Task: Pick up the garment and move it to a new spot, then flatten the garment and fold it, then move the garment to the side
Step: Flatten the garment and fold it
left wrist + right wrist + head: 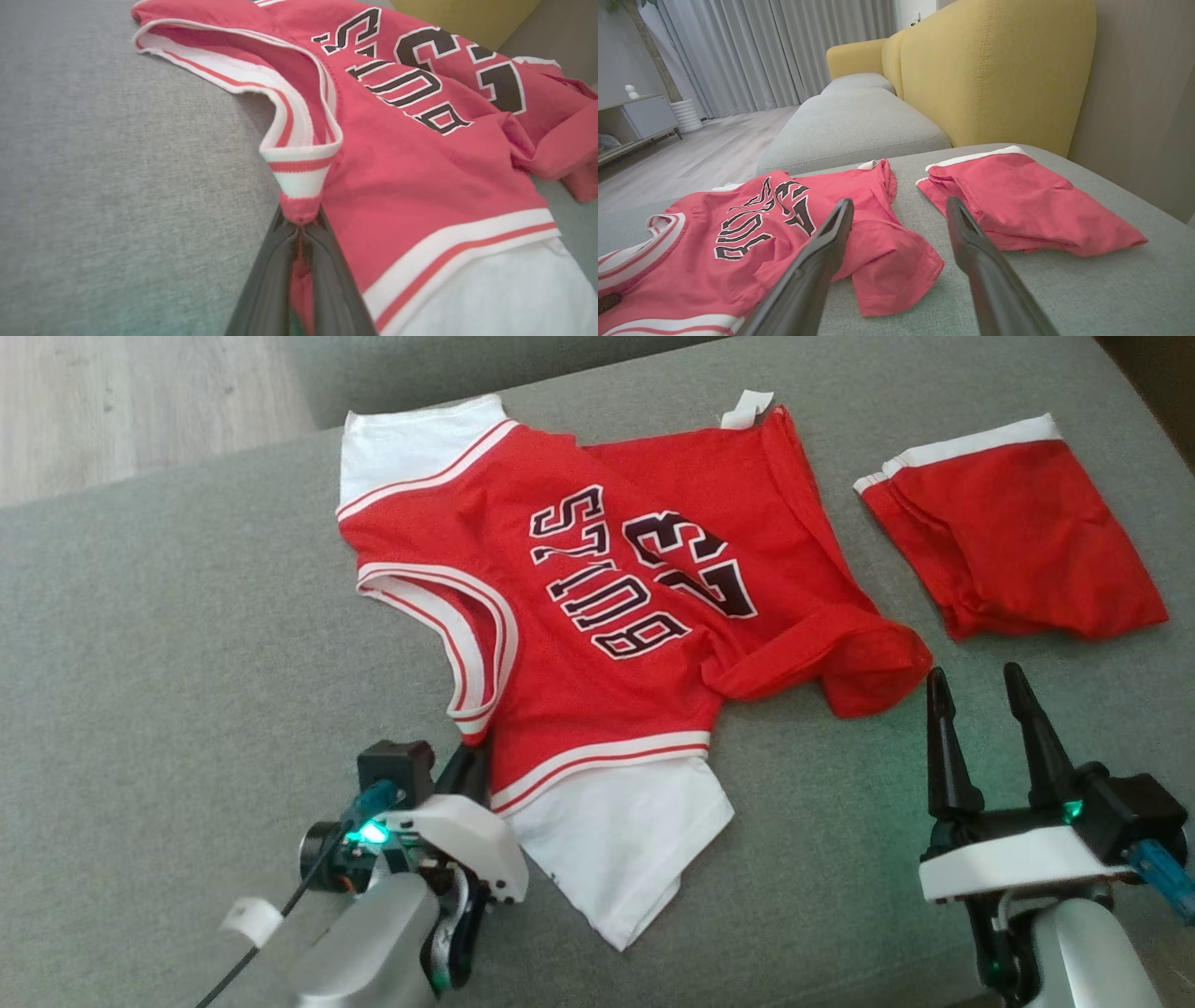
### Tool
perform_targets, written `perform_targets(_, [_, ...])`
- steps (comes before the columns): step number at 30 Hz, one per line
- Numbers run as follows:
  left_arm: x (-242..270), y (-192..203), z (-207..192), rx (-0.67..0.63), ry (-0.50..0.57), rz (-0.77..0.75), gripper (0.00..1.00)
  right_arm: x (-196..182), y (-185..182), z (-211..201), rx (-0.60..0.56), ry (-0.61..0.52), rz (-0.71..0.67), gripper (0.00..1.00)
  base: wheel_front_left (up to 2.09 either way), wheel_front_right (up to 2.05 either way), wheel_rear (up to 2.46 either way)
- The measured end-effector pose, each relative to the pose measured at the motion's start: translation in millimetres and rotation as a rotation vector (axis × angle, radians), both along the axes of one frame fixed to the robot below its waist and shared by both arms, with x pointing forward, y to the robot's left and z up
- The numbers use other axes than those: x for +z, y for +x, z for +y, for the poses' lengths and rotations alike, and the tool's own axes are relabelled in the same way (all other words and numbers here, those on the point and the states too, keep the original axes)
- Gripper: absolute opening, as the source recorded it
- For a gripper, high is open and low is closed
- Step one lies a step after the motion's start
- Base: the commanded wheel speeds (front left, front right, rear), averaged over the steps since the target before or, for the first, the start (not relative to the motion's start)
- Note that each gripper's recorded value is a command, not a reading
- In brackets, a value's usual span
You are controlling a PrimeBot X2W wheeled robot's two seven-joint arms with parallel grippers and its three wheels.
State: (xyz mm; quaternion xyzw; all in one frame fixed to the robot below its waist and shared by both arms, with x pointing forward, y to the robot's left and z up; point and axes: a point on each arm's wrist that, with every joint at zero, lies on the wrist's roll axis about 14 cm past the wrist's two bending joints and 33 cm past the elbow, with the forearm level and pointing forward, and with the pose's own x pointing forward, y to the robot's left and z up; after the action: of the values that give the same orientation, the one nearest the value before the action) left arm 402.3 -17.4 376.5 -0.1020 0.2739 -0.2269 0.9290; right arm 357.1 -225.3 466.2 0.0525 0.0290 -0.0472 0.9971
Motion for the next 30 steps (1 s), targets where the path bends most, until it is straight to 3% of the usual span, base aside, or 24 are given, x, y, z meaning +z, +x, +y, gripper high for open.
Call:
perform_targets(18, [35, 32, 125, 0.212, 0.164, -0.155, 0.0, 16, 12, 30, 0.095, 0.009, -0.061, 1.0, 0.0, 0.0, 0.0])
perform_targets(19, [37, 32, 130, 0.22, 0.169, -0.161, 0.16, 17, 12, 32, 0.102, 0.008, -0.063, 1.0, 0.0, 0.0, 0.0])
perform_targets(21, [43, 34, 134, 0.227, 0.17, -0.176, 0.8, 17, 14, 37, 0.116, 0.007, -0.059, 1.0, 0.0, 0.0, 0.0])
perform_targets(22, [45, 35, 135, 0.23, 0.169, -0.182, 0.8, 18, 15, 38, 0.122, 0.005, -0.06, 1.0, 0.0, 0.0, 0.0])
perform_targets(23, [47, 36, 136, 0.23, 0.171, -0.19, 1.0, 18, 15, 40, 0.126, 0.004, -0.061, 1.0, 0.0, 0.0, 0.0])
perform_targets(30, [67, 40, 137, 0.268, 0.14, -0.277, 1.0, 23, 17, 44, 0.141, 0.005, -0.077, 1.0, 0.0, 0.0, 0.0])
